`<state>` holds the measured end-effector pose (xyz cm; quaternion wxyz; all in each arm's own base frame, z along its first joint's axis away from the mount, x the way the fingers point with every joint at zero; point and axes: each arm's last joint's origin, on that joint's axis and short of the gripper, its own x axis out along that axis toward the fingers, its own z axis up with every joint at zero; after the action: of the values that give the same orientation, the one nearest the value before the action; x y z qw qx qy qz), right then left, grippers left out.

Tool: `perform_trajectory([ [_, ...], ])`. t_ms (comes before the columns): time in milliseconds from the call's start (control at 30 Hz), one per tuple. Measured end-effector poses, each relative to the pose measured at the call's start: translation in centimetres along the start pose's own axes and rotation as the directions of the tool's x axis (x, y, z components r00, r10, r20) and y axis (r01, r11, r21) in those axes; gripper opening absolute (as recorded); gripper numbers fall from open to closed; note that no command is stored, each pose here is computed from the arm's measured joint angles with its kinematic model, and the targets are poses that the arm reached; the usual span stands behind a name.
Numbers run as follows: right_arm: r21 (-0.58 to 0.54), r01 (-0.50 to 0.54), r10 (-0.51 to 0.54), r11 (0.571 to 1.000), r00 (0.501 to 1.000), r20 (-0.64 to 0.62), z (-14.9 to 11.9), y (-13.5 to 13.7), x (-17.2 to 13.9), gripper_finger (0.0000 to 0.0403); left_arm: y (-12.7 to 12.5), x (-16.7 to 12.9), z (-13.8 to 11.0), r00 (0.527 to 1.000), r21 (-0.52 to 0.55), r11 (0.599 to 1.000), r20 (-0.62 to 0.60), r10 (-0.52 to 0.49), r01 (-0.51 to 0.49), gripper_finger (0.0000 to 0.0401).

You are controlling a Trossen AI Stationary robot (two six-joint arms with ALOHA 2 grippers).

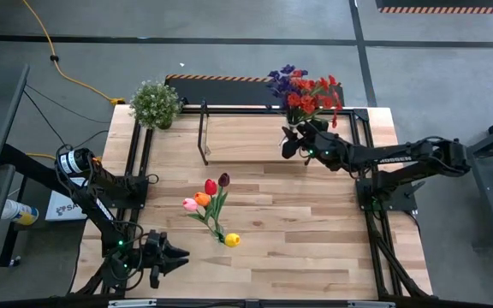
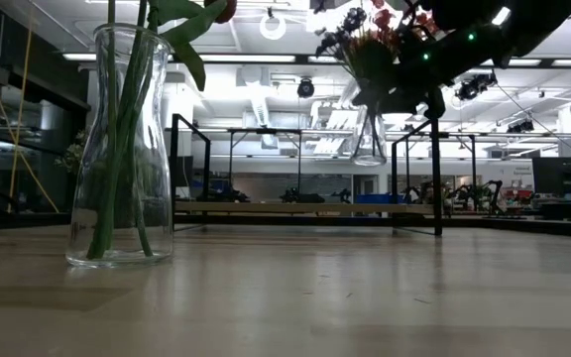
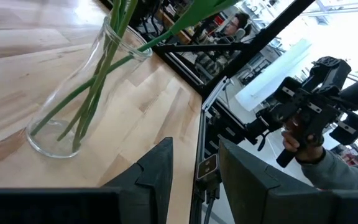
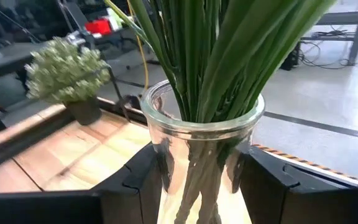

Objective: Pick and place flowers into a vace then onto a shelf
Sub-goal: Put the right transparent vase with the flowers on the shelf

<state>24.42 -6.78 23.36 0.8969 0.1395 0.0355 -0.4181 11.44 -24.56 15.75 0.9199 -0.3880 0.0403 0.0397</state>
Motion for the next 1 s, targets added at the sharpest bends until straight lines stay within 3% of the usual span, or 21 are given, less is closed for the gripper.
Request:
perform_trajectory([
  [1000, -0.038, 0.031, -0.031, 0.999, 0.999, -0.010, -1.7, 0.4, 1.5, 0.0161, 0.0, 0.0, 0.0, 1.000, 0.002, 1.000, 0.007, 0.004, -0.004, 0.0163],
])
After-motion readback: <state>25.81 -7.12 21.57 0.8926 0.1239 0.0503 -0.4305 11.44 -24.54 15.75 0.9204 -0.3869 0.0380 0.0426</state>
